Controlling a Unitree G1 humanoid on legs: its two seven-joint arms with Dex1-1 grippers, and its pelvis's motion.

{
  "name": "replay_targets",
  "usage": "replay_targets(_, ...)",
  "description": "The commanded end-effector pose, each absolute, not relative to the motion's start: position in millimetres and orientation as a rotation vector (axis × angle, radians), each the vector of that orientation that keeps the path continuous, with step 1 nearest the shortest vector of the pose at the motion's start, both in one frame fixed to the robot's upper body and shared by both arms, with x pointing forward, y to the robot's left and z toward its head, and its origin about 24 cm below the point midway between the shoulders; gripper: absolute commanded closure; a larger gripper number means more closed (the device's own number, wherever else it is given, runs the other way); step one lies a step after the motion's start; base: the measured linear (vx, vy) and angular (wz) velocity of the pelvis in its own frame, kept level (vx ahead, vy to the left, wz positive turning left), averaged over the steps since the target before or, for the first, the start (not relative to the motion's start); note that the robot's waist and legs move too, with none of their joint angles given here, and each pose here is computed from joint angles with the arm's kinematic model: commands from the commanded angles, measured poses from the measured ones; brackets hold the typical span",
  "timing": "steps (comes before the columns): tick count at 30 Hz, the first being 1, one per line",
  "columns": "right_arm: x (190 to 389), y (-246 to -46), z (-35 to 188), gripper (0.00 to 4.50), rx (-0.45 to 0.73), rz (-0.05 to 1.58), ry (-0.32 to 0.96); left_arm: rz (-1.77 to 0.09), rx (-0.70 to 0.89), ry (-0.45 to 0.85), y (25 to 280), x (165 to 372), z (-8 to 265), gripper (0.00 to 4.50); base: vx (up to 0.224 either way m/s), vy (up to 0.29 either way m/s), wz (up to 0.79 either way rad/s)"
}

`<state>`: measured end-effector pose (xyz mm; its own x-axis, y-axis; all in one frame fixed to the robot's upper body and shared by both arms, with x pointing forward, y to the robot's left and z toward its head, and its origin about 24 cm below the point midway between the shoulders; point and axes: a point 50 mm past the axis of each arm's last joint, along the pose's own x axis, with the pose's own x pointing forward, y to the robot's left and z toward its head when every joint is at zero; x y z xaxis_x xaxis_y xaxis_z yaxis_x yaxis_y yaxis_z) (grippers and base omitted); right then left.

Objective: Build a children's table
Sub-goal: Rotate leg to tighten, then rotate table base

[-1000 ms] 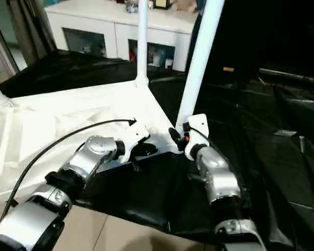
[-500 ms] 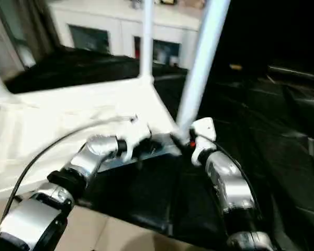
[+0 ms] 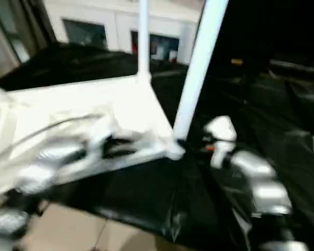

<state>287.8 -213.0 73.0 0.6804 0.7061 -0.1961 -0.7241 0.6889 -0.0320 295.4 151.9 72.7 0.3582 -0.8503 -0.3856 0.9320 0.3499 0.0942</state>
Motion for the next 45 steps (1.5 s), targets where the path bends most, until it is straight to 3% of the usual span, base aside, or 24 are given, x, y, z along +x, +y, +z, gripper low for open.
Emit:
replay_targets(1,280.5,-218.9,77.6,1.38,-0.102,0.869,0.191,-1.176,0.325,0.309,163.0,284.1,83.4,2.25,0.000,0.000,0.00)
replay_targets(6,268.9,-222.6,78.0,1.38,-0.080,0.988,0.269,-1.146,0.292,0.404,187.6,258.4,87.8,2.10,0.000,0.000,0.00)
replay_targets(7,261.7,-215.4,76.0,1.38,-0.048,1.080,0.315,-1.131,0.286,0.464,195.9,247.0,87.9,1.96,0.000,0.000,0.00)
replay_targets(11,256.1,-205.7,71.7,1.38,-0.045,1.162,0.350,-1.098,0.296,0.516,203.7,238.5,87.3,1.74,0.000,0.000,0.00)
replay_targets(14,270.7,-172.3,61.0,1.38,0.010,1.144,0.307,-1.002,0.345,0.638,220.6,228.8,76.3,1.39,0.000,0.000,0.00)
replay_targets(15,278.3,-150.8,55.0,1.38,0.041,1.134,0.282,-0.973,0.358,0.705,227.2,221.6,70.7,1.42,0.000,0.000,0.00)
replay_targets(19,289.5,-113.3,49.7,1.38,0.139,1.104,0.237,-0.929,0.363,0.794,235.1,209.5,65.0,0.96,0.000,0.000,0.00)
replay_targets(21,294.6,-96.6,51.6,1.38,0.209,1.090,0.207,-0.893,0.376,0.831,240.0,205.1,62.5,0.92,0.000,0.000,0.00)
replay_targets(22,294.6,-96.6,51.6,1.38,0.209,1.090,0.207,-0.893,0.376,0.831,240.0,205.1,62.5,0.67,0.000,0.000,0.00)
replay_targets(26,313.4,-72.8,56.5,1.38,0.390,0.915,0.127,-0.810,0.388,0.828,244.0,199.3,61.4,0.42,0.000,0.000,0.00)
replay_targets(31,329.0,-80.1,54.7,1.38,0.570,0.679,0.100,-0.777,0.348,0.744,241.8,199.3,69.2,0.01,0.000,0.000,0.00)
replay_targets(36,340.2,-96.4,51.6,1.38,0.586,0.482,0.080,-0.753,0.359,0.746,245.1,194.6,68.9,0.01,0.000,0.000,0.00)
replay_targets(37,348.1,-110.7,51.7,1.38,0.604,0.355,0.064,-0.735,0.371,0.718,246.3,195.2,70.4,0.01,0.000,0.000,0.00)
replay_targets(41,360.6,-144.1,54.3,1.38,0.618,0.130,0.024,-0.683,0.411,0.667,250.4,198.7,72.5,0.01,0.000,0.000,0.00)
replay_targets(45,364.7,-167.1,55.7,1.38,0.587,0.021,0.005,-0.687,0.427,0.635,247.7,200.7,72.6,0.01,0.000,0.000,0.00)
